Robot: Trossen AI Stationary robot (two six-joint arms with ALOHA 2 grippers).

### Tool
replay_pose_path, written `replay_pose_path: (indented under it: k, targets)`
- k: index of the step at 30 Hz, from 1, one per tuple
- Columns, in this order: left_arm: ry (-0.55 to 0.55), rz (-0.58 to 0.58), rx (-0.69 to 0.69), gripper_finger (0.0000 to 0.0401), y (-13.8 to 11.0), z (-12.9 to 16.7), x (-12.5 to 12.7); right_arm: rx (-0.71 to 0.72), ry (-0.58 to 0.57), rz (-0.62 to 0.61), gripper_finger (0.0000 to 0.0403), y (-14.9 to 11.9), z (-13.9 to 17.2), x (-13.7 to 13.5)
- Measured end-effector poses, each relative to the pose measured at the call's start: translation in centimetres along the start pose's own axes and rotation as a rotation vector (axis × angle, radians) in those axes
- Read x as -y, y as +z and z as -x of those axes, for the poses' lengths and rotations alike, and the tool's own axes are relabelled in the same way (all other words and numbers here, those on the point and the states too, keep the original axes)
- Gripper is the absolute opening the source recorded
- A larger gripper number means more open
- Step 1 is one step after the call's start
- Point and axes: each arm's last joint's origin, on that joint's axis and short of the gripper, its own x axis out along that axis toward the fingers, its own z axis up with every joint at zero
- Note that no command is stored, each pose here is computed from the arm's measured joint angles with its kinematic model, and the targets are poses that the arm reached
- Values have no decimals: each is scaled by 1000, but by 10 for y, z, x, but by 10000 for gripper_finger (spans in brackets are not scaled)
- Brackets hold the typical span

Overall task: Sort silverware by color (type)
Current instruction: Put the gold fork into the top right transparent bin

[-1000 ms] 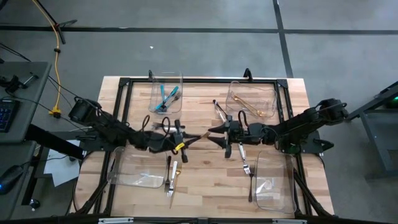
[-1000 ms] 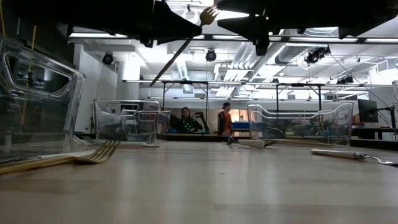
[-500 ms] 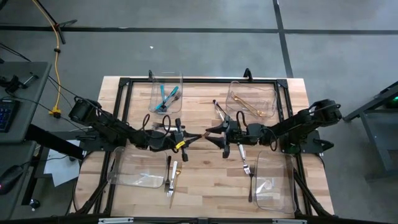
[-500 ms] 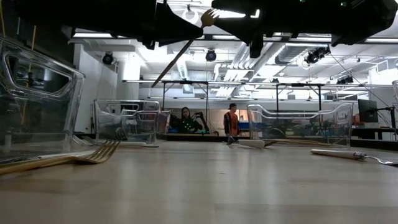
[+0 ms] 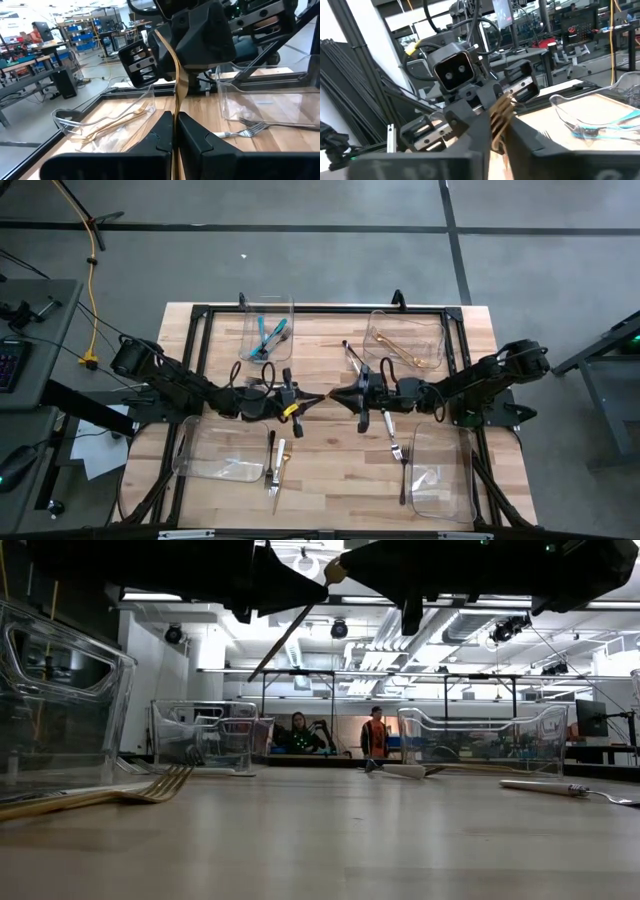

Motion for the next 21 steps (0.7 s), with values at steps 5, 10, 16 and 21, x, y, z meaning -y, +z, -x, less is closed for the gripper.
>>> replay_pose_path:
  k: [5,10,16,21]
  targets:
    - [-24,-7,-1,5,0,0,1,-2,11,2,14,0,0,-1]
    - [-48,-14,-11,14,-1,0,1,-7,13,6,5,-1,0,-1]
    - [-6,-50,-74,62,-1,4,0,-14,-5,37,3,1,1,0]
    - [10,-54,-189,105,8,19,-10,-53,-85,90,2,8,7,1]
